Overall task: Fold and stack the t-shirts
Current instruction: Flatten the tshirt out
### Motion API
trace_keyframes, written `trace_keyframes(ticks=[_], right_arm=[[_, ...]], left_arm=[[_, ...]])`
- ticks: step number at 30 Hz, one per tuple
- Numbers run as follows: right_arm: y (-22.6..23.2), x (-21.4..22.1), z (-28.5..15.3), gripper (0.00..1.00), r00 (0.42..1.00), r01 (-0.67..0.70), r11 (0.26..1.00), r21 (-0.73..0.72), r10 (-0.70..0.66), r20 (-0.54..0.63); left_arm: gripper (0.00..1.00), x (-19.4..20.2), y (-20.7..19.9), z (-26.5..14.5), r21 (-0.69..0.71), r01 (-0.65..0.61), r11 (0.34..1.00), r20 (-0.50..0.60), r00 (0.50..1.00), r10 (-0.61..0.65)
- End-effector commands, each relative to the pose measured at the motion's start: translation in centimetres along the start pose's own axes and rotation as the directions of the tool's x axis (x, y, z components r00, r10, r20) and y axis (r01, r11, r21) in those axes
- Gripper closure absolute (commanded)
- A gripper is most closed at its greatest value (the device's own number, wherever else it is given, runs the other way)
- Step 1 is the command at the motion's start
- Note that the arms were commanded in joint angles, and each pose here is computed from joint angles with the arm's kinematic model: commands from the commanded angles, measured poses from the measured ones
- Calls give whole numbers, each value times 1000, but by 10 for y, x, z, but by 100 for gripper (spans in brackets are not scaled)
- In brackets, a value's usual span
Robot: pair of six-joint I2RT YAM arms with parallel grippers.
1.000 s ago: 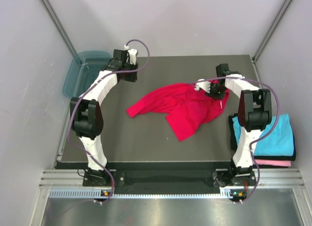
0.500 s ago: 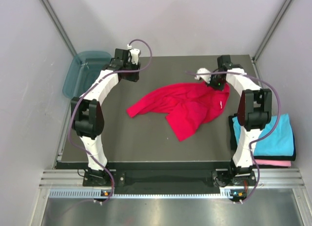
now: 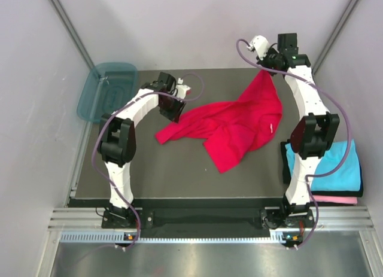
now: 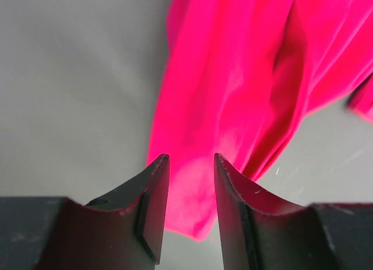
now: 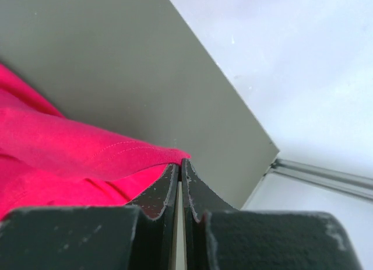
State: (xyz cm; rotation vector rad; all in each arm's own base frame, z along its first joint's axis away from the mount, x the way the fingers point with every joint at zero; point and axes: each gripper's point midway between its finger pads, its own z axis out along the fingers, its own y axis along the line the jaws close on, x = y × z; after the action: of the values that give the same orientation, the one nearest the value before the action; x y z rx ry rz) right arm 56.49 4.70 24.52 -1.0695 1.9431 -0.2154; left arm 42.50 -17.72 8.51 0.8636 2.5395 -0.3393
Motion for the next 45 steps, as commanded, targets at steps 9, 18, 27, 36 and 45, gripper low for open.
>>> trace_keyframes(ticks=[9,18,27,36,45], right_arm=[[15,8,7,100,996,-87,996,-17,87,-15],[20,4,5,100,997,-77,997,-27,77,-15],[26,3,8,100,996,-88,995,-41,87,-20],[27,1,10,100,997,-81,996,-34,80,-21],[21,-5,7,100,997,-72,997,-12,72,-12]], left_arm=[[58,82,7,-45,-90,-139,986,-188,975,120],[57,90,-4,-43,4,-68,998,-194,979,67],[53,104,-10,-30,39,-38,998,-226,973,46],[57,127,5,-4,-19,-54,998,-288,956,46],[100,90,32,-11,-118,-75,990,-196,979,51]])
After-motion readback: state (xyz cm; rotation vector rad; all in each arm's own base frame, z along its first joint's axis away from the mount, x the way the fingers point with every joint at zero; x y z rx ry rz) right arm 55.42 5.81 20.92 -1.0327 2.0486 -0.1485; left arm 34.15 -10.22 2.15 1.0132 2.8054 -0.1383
